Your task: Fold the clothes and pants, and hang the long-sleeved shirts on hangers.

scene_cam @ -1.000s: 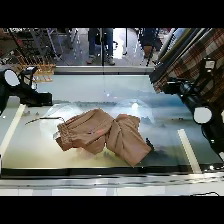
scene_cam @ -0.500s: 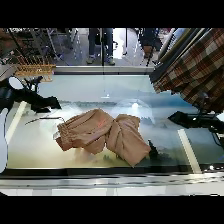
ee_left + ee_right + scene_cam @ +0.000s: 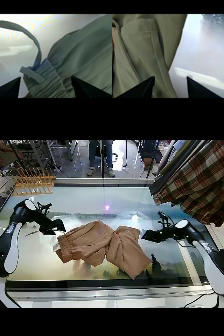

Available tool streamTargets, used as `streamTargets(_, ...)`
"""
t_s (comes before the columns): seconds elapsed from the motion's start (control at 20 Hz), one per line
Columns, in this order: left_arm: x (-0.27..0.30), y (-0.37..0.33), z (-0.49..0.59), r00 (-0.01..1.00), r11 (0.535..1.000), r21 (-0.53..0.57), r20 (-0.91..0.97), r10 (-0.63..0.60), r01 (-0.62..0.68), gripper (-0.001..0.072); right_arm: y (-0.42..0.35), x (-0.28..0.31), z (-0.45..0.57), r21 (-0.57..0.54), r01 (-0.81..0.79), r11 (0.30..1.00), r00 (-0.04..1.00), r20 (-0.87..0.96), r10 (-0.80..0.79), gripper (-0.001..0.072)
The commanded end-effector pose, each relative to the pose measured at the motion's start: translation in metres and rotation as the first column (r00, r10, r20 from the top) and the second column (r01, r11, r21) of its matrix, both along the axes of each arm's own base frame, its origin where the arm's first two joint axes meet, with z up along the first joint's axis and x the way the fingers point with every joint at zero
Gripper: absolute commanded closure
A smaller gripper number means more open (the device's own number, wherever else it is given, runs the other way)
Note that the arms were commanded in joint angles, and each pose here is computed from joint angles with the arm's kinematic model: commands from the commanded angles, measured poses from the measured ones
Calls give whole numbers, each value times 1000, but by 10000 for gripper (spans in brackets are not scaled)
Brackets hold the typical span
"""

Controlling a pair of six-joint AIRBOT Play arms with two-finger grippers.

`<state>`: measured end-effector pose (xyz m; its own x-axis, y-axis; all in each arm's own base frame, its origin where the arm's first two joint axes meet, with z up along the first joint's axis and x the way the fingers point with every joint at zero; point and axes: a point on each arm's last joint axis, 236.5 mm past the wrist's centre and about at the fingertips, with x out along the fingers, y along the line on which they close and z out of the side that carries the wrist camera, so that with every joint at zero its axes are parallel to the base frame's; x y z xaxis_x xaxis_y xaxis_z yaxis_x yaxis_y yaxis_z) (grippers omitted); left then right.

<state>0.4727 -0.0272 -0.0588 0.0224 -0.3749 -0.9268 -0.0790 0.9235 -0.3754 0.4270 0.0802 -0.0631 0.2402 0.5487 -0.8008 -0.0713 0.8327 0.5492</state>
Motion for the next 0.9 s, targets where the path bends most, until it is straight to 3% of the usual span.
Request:
streamTargets(0.0,-9,0,-17,998,1000,5,-57,-26,27,-4,26,6,-24,8,-74,997,996,-45,74,226)
streamTargets(0.2,-21,-11,-24,992,998,-9,-112,-60,59,17,46,-3,-40,-17,-144,989,987,-75,143,227)
streamTargets(0.3,-28,-21,-29,985,997,-17,-151,-78,77,37,54,-4,-43,-30,-163,986,985,-67,161,285)
streamTargets(0.35,-33,-26,-31,980,995,-22,-172,-96,93,212,57,-1,-42,-36,-160,986,986,-55,158,441)
streamTargets(0.4,-38,-31,-31,975,993,-28,-189,-114,111,690,58,2,-42,-38,-141,989,989,-53,139,703)
streamTargets(0.6,-39,-37,2,978,984,-74,-123,-168,160,692,29,5,-2,-127,-154,980,987,-57,148,696)
streamTargets(0.7,-28,-31,48,990,984,-105,-5,-142,141,692,5,11,55,-194,-142,971,989,19,149,696)
streamTargets(0.85,-12,-26,167,962,964,-245,270,-36,104,692,-36,5,170,-292,-28,956,975,204,90,696)
